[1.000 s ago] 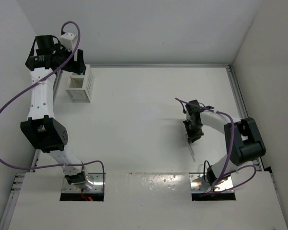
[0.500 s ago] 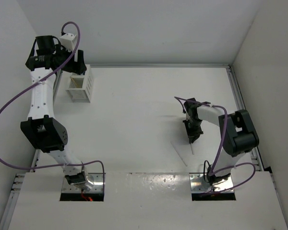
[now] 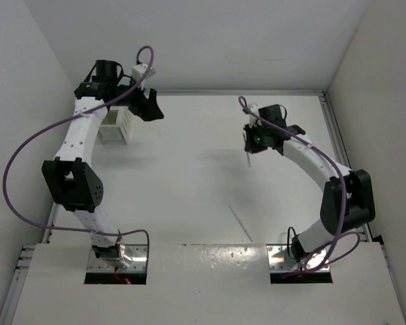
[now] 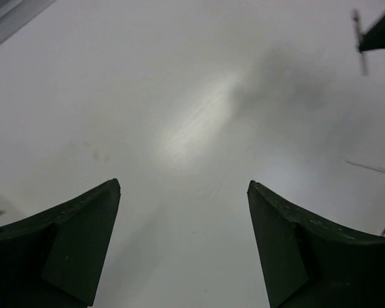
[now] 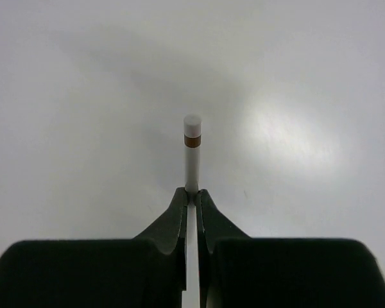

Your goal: Organize the makeup

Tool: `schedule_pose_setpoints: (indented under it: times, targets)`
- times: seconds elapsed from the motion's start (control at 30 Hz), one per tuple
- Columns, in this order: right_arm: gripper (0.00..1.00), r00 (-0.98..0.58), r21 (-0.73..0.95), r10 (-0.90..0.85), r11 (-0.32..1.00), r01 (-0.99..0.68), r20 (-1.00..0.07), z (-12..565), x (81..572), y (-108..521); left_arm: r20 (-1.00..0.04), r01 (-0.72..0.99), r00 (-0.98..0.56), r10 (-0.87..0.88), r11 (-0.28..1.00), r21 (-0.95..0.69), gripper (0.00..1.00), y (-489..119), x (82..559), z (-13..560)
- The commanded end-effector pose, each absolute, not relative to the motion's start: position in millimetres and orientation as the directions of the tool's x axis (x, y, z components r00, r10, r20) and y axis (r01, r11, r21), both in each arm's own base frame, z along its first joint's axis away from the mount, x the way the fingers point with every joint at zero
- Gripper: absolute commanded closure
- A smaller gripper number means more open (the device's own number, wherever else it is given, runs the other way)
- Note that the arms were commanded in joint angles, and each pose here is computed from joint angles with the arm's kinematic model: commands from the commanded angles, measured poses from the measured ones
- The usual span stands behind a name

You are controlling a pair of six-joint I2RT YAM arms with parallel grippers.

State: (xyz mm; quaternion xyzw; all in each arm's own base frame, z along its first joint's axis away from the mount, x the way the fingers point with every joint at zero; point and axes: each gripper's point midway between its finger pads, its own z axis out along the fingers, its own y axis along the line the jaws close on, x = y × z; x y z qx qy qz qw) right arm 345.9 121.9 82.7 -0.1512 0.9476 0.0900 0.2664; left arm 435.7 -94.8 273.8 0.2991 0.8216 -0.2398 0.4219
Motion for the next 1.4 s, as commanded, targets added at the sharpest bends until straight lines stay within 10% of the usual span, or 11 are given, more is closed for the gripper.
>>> schedule_pose_setpoints:
  times: [0.0,0.2,0.6,0.93,1.3,1.37]
  targets:
    - [1.0,-0.483,0.14,-0.222,0.784,-0.605,-0.847,181.1,394.7,210.2,-0.892,0.851,-0.359,0.274,0.489,-0.192,0.14,-149.5,415.6,289.9]
    - [1.0,-0.23,0.166,-0.032,0.594,-0.787,-0.973,256.0,408.7,307.7,-0.925,0.922,-0.328,0.193,0.276,-0.27,0.11,-208.1,396.9,310.2]
    - [1.0,-0.24,0.237,0.053,0.46,-0.856,-0.969,271.3,407.2,370.3,-0.906,0.885,-0.392,0.16,0.335,-0.324,0.12,-220.6,409.0,299.3]
    - [1.0,-0.269,0.267,0.057,0.426,-0.864,-0.961,265.2,400.4,382.2,-0.892,0.831,-0.434,0.128,0.44,-0.342,0.37,-216.1,430.5,289.3]
    - [1.0,-0.284,0.283,0.061,0.42,-0.862,-0.957,262.2,396.9,385.4,-0.884,0.82,-0.455,0.105,0.436,-0.37,1.0,-218.1,430.5,290.9]
    - [0.86,-0.3,0.295,0.058,0.428,-0.855,-0.952,258.5,398.6,385.0,-0.884,0.816,-0.456,0.1,0.443,-0.37,1.0,-214.2,432.5,290.9]
